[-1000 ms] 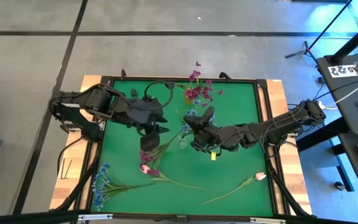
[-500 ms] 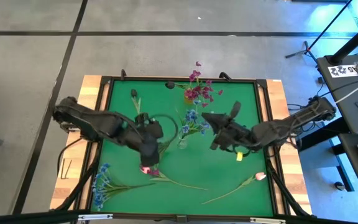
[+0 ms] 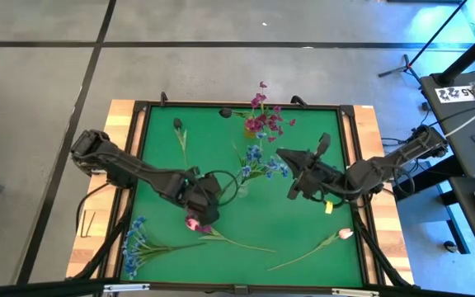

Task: Sort flowers into vase by color
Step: Put the purple flowers into the yellow vase

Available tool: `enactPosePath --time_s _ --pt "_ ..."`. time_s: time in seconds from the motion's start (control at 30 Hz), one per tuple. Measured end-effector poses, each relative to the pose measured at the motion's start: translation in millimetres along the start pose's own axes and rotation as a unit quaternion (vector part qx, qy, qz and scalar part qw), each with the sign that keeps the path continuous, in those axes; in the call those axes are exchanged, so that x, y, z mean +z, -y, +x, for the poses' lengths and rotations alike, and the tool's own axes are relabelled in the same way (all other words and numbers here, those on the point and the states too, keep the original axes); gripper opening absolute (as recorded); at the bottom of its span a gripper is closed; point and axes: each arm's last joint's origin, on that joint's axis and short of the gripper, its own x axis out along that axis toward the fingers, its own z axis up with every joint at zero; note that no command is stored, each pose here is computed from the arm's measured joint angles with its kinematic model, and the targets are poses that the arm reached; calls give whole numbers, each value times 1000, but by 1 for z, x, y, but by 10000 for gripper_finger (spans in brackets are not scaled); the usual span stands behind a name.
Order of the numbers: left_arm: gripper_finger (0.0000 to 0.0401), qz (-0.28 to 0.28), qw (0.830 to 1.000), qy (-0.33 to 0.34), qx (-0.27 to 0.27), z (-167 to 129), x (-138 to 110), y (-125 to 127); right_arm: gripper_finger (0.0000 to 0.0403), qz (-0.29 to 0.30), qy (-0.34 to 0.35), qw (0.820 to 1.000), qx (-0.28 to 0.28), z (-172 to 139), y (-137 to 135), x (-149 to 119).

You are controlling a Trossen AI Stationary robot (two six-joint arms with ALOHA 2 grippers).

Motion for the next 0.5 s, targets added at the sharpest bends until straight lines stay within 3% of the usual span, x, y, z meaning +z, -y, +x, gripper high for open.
enactPosePath --time_s 0.5 --pt "255 -38 999 -16 -20 28 -8 -11 1 -6 -19 1000 24 0 -7 -6"
